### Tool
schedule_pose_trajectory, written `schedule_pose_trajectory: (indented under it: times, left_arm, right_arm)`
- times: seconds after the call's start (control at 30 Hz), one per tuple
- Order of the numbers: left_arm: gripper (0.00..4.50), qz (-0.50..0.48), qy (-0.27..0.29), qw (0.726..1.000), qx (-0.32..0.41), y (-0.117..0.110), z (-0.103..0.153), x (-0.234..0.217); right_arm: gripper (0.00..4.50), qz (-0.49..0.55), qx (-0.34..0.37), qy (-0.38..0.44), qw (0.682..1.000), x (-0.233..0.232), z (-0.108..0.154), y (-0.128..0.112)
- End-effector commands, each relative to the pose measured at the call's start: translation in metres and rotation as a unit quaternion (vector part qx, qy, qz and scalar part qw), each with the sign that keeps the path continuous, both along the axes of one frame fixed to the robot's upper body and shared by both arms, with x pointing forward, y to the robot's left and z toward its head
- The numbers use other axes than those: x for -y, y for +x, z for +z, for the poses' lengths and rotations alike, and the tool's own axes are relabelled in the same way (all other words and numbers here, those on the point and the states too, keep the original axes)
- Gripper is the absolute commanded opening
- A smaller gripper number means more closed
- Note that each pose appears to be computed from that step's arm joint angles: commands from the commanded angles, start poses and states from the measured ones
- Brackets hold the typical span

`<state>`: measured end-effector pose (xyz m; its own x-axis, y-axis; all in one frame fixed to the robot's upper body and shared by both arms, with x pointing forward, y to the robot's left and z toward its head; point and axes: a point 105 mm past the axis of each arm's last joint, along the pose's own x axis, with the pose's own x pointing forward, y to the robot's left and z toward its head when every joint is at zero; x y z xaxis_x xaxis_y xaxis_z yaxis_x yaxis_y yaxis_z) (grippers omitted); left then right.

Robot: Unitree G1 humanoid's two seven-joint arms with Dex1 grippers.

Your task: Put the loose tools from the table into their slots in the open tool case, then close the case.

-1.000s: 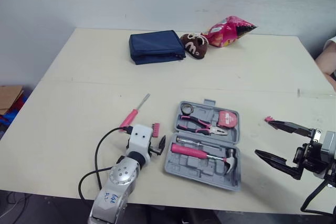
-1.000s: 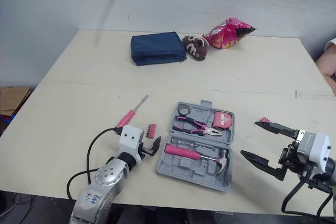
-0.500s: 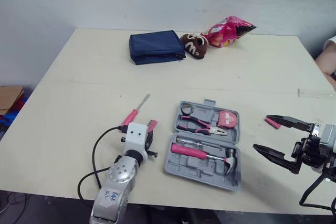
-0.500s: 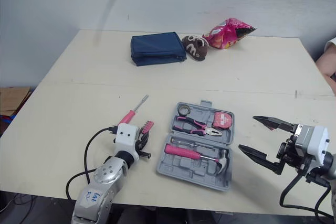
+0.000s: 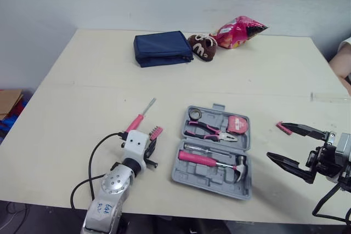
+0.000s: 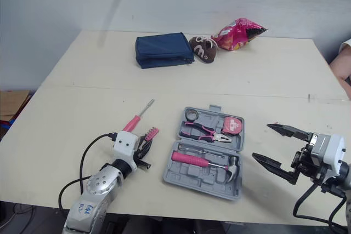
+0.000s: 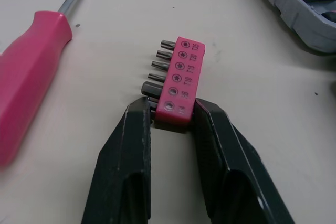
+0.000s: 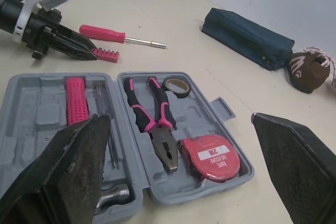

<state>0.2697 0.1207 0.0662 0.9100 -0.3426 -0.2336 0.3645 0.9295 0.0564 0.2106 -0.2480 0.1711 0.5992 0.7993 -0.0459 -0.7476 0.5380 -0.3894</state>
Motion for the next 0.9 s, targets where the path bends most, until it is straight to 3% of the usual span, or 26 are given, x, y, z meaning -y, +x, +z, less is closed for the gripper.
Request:
schedule_pose_trajectory:
  times: [0.03, 0.2, 0.4, 0.63, 0.8, 0.9]
  left_arm:
    - [0.53, -0.074, -0.054, 0.995, 0.030, -0.009, 0.015, 0.001]
    - [0.53, -0.173, -0.098, 0.978, 0.067, -0.019, 0.043, -0.012]
    - [0.53, -0.378, -0.054, 0.922, 0.062, -0.039, 0.078, -0.011]
    - [0.53, -0.506, 0.034, 0.859, 0.069, -0.054, 0.091, 0.014]
    - [0.53, -0.554, 0.144, 0.819, 0.038, -0.060, 0.074, 0.021]
    - [0.53, -0.550, 0.177, 0.816, 0.016, -0.053, 0.065, 0.030]
  right_arm:
    - [4.50, 0.000, 0.017, -0.002, 1.000, 0.001, 0.004, -0.003]
    - [4.50, 0.003, 0.017, -0.003, 1.000, 0.000, 0.002, -0.005]
    - [4.50, 0.003, 0.015, 0.000, 1.000, -0.003, -0.006, -0.010]
    - [4.50, 0.037, 0.012, -0.014, 0.999, -0.016, -0.006, -0.028]
    - [4.50, 0.058, -0.008, -0.017, 0.998, -0.026, -0.002, -0.046]
    - [4.50, 0.058, -0.025, -0.014, 0.998, -0.029, -0.004, -0.052]
